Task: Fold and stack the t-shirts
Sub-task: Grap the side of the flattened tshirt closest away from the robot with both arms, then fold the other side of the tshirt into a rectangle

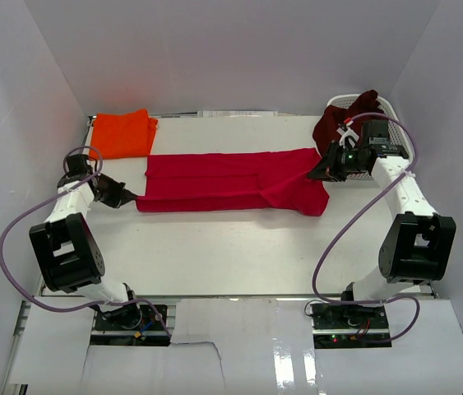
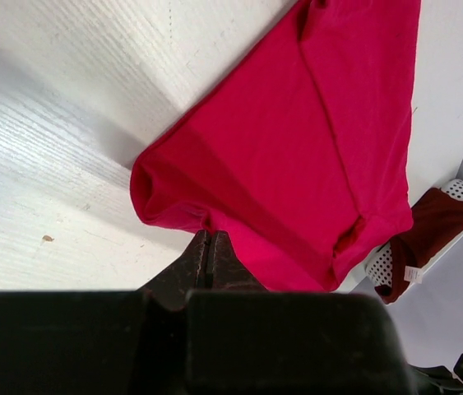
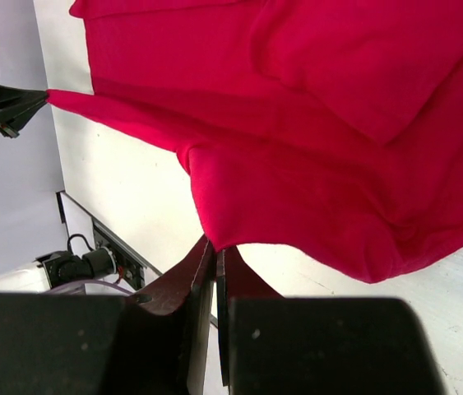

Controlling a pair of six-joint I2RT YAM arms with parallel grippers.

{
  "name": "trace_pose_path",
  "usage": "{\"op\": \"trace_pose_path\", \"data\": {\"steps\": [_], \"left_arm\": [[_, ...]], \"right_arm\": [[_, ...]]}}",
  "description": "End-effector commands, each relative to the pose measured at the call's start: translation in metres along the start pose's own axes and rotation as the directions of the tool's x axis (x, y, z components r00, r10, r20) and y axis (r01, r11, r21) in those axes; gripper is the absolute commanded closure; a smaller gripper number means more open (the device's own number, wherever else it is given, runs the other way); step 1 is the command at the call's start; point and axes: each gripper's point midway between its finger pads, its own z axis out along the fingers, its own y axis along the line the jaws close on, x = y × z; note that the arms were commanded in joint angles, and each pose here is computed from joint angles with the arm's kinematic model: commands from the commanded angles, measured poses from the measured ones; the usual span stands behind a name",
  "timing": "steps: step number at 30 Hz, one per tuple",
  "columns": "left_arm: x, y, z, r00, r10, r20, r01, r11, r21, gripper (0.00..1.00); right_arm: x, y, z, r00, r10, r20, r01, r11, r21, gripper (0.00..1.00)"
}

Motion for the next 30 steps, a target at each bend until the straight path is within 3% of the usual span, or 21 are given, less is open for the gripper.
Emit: {"op": "trace_pose_path", "data": {"steps": [1, 30], "left_arm": [[-0.013, -0.014, -0.005, 0.999, 0.025, 0.037, -0.026, 0.999, 0.024, 1.00], [-0.034, -0.045, 0.033, 0.997, 0.062, 0.035, -0.062, 0.998, -0.012, 1.00]], "right_arm": [[-0.018, 0.008, -0.004, 0.999, -0.034, 0.035, 0.034, 0.999, -0.011, 0.92], [-0.050, -0.016, 0.025, 1.000, 0.005, 0.026, -0.006, 1.000, 0.006, 0.92]]}}
